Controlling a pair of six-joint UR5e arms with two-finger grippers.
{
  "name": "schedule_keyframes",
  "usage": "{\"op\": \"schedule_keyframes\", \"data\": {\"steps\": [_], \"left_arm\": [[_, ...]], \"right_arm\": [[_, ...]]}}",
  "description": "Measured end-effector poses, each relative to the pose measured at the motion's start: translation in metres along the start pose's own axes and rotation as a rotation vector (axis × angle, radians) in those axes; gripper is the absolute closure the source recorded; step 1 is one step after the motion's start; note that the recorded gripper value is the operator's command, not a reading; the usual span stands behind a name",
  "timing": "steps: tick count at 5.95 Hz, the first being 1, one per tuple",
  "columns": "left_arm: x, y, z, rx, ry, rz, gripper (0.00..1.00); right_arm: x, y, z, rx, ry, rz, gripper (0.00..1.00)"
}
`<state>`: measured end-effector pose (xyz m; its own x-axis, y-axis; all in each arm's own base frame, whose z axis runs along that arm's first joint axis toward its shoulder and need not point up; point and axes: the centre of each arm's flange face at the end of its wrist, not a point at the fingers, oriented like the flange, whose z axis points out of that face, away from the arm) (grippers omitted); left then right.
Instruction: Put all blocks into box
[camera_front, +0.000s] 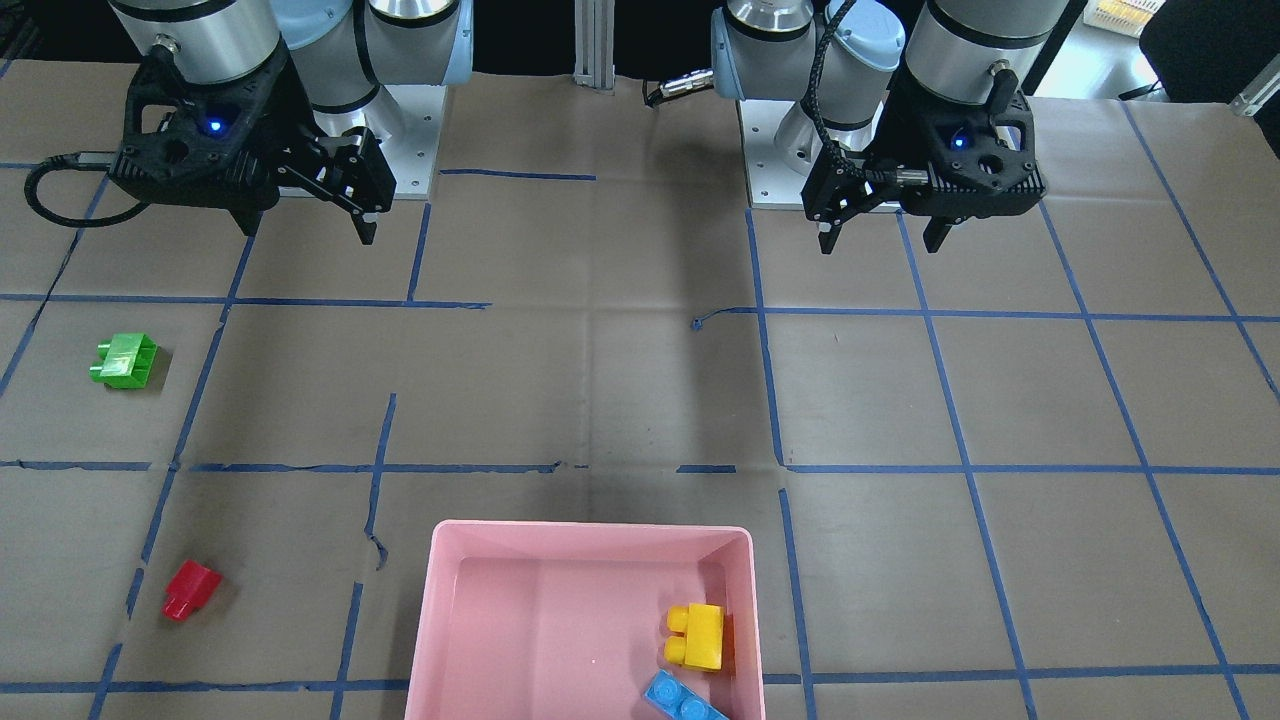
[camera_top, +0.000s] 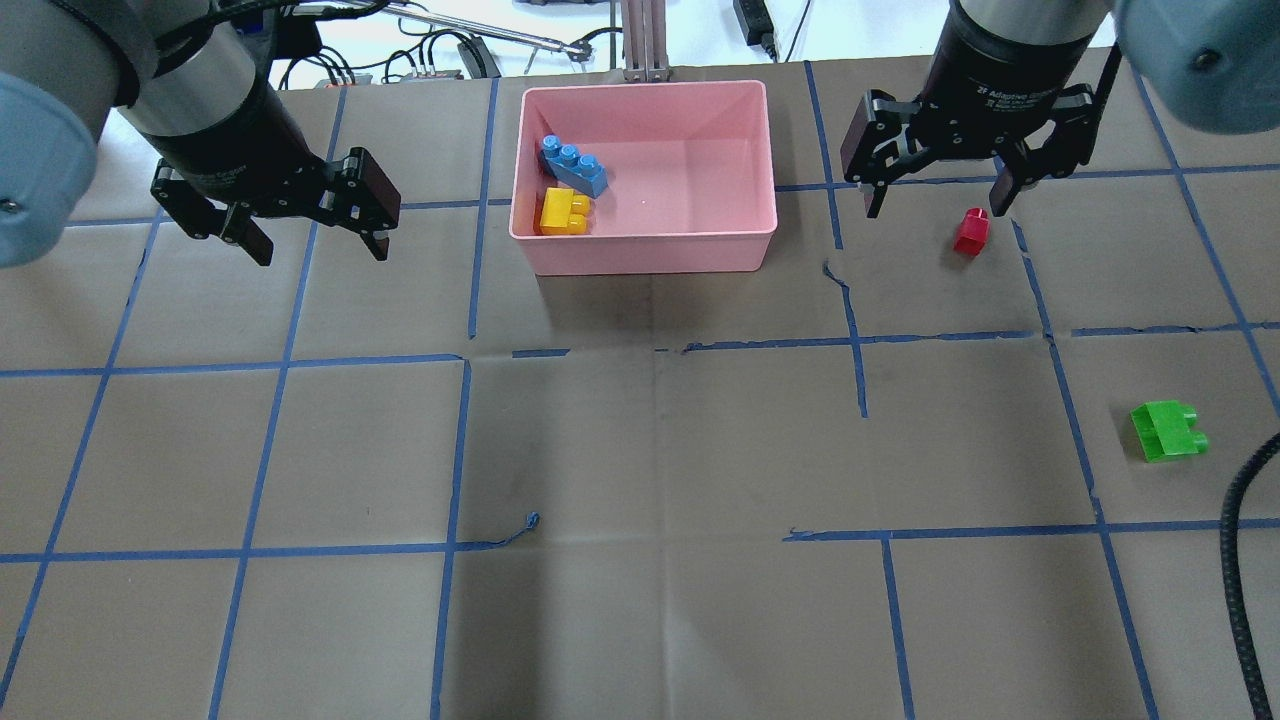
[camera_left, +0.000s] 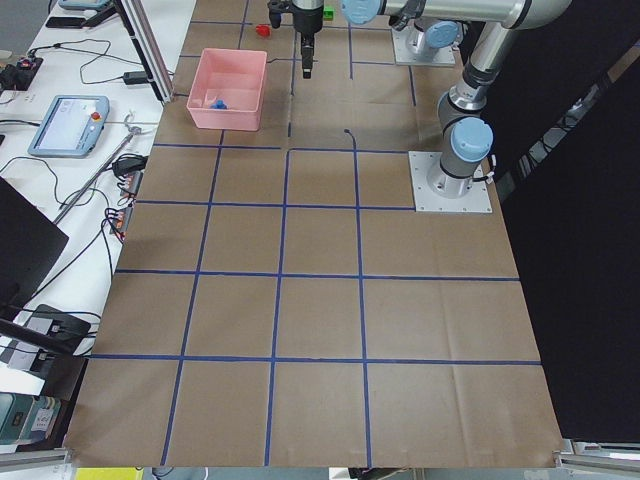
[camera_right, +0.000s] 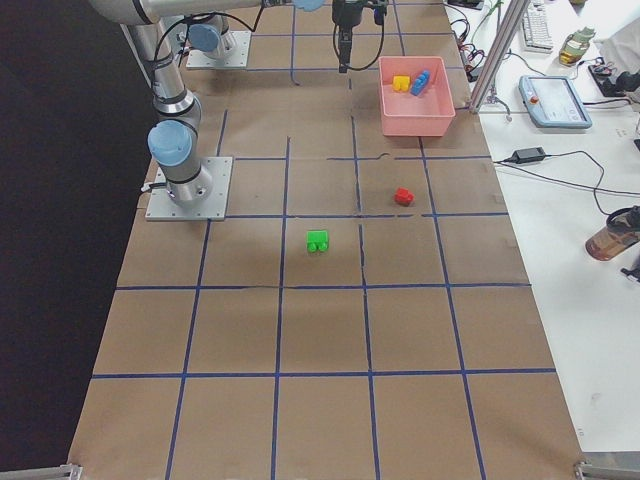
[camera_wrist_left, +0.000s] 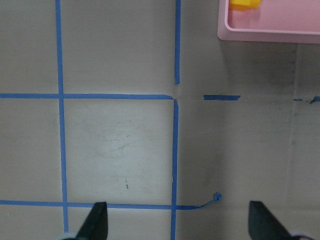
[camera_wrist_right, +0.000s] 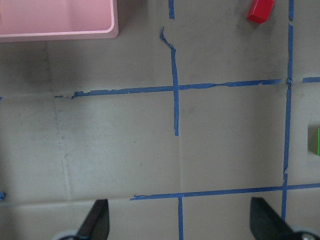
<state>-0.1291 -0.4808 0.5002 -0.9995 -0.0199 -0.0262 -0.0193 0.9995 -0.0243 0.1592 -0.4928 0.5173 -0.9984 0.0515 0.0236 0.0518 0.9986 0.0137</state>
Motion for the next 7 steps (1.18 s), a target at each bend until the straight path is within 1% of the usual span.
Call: {"op": "schedule_keyframes", "data": {"steps": [7], "left_arm": [[-0.0004, -0.0022, 0.0019, -0.004, -0.001, 0.000, 0.00]], "right_arm": [[-0.0001, 0.0000, 0.0000, 0.000, -0.001, 0.000, 0.00]]}}
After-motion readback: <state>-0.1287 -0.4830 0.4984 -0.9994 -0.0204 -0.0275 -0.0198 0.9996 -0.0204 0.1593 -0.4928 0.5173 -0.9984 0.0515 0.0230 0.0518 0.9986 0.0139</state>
